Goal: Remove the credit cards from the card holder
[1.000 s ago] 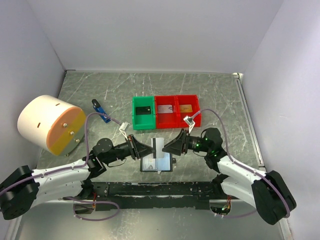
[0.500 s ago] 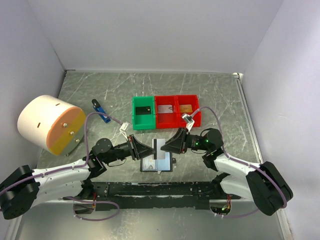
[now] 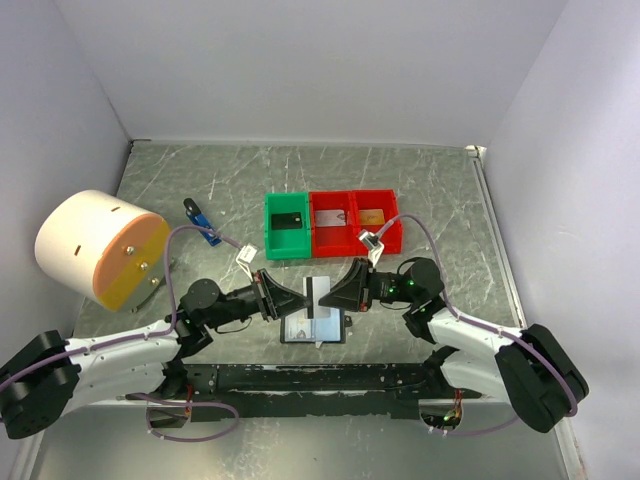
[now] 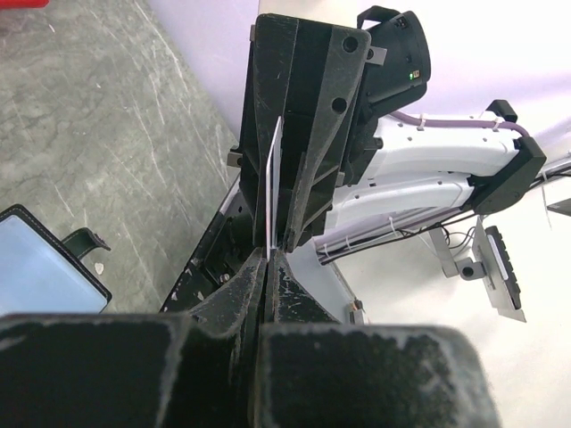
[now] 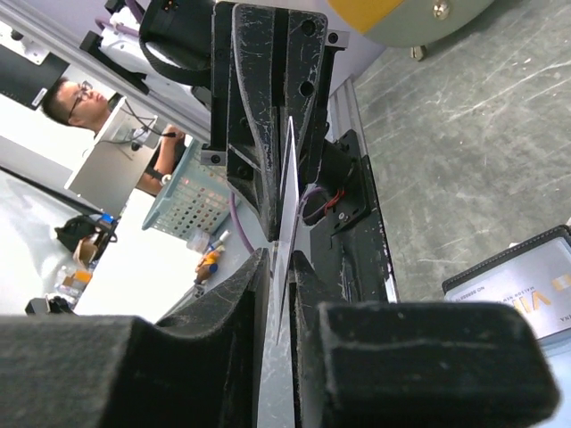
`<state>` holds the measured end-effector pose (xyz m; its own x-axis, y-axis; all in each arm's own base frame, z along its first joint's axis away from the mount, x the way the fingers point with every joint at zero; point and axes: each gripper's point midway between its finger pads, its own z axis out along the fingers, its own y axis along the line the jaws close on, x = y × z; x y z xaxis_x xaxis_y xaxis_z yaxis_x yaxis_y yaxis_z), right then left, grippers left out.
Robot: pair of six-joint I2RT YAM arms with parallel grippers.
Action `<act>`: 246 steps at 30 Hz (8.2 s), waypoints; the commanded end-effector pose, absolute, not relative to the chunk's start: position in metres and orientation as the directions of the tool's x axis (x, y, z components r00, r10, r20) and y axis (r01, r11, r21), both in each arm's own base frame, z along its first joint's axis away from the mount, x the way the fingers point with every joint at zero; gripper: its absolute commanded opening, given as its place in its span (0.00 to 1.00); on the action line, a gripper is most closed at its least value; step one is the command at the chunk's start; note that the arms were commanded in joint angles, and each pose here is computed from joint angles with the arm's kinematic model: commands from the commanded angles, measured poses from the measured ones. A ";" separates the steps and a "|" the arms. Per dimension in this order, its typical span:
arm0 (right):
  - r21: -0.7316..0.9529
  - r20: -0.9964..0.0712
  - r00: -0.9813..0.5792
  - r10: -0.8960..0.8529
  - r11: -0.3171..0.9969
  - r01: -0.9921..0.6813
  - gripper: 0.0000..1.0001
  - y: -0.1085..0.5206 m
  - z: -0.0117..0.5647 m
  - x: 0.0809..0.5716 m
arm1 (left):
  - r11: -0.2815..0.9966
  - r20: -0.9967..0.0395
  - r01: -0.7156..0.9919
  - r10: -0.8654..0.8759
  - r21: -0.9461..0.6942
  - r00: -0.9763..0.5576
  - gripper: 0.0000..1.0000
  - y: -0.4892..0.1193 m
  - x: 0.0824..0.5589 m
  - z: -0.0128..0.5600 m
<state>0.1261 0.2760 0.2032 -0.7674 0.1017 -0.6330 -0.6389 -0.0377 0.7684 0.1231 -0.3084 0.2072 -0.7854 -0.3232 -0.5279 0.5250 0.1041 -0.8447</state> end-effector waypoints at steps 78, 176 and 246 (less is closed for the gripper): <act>-0.398 -0.701 -0.030 -0.713 0.425 -0.813 0.00 0.242 0.122 0.421 | 0.996 -0.842 0.088 0.030 -0.022 -0.538 1.00 -0.097 0.274 0.181; 0.686 -0.596 -0.745 0.300 0.672 -0.278 0.63 0.253 0.174 0.299 | 0.991 -0.798 0.055 -0.066 -0.122 -0.599 1.00 -0.092 0.277 0.173; 0.795 -0.202 -0.974 0.105 0.598 -0.100 0.19 0.304 0.021 0.157 | 0.801 -0.409 0.283 0.052 -0.528 -0.911 0.38 -0.263 0.161 0.035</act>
<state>0.1541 0.3015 0.0209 -0.9772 0.0999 -0.1873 -0.0906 0.6016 0.7936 0.1523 -0.2555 0.0295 -0.9292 0.0364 -0.3677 0.2479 0.7993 -0.5474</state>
